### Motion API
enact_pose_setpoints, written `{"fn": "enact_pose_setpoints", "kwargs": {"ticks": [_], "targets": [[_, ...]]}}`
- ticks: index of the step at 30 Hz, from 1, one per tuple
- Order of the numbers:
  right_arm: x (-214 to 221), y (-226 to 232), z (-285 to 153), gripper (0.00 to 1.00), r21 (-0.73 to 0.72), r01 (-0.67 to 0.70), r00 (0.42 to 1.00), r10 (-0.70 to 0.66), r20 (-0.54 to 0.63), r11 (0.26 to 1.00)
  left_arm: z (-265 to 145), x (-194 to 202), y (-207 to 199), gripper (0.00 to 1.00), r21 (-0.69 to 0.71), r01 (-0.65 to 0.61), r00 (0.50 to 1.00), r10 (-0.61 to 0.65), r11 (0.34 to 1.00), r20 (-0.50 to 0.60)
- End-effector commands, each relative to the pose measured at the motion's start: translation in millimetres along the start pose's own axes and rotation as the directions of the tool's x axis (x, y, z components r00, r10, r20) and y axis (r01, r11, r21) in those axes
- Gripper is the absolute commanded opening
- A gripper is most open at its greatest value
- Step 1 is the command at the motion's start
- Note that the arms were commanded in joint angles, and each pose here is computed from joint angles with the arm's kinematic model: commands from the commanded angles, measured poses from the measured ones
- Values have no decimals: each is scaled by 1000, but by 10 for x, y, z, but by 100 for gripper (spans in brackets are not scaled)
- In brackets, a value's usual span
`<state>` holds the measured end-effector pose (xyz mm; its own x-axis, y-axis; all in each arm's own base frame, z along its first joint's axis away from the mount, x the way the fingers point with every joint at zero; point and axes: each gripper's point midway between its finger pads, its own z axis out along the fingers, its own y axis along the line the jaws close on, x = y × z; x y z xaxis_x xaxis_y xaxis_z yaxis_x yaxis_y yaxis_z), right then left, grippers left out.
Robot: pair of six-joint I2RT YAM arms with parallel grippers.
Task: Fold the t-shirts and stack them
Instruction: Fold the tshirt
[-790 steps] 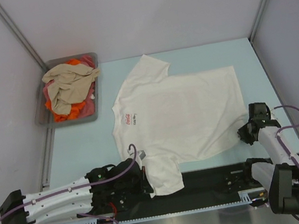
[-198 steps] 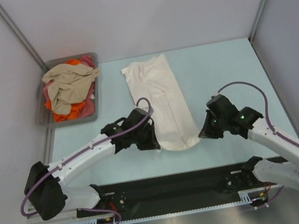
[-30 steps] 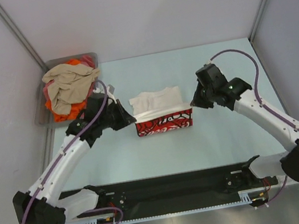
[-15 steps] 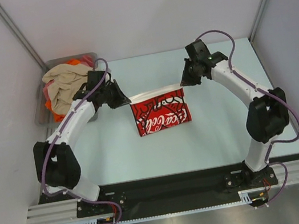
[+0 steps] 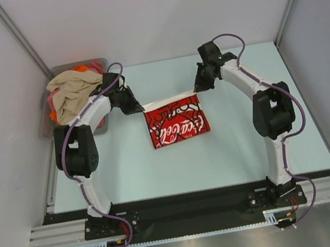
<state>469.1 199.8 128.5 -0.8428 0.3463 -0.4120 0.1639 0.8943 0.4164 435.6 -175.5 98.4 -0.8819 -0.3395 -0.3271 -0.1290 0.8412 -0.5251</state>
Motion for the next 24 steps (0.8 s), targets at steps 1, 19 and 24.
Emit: {"fn": "enact_pose_setpoints", "kwargs": {"ticks": [1, 19, 24], "targets": [[-221, -58, 104, 0, 10, 7, 999, -7, 37, 1000, 58, -288, 79, 0, -17, 10, 999, -9, 1000, 50], [-541, -10, -314, 56, -58, 44, 997, -40, 59, 997, -400, -955, -130, 58, -121, -44, 988, 61, 992, 144], [35, 343, -419, 59, -259, 70, 997, -73, -2, 963, -563, -369, -354, 58, -91, -147, 982, 156, 985, 108]]}}
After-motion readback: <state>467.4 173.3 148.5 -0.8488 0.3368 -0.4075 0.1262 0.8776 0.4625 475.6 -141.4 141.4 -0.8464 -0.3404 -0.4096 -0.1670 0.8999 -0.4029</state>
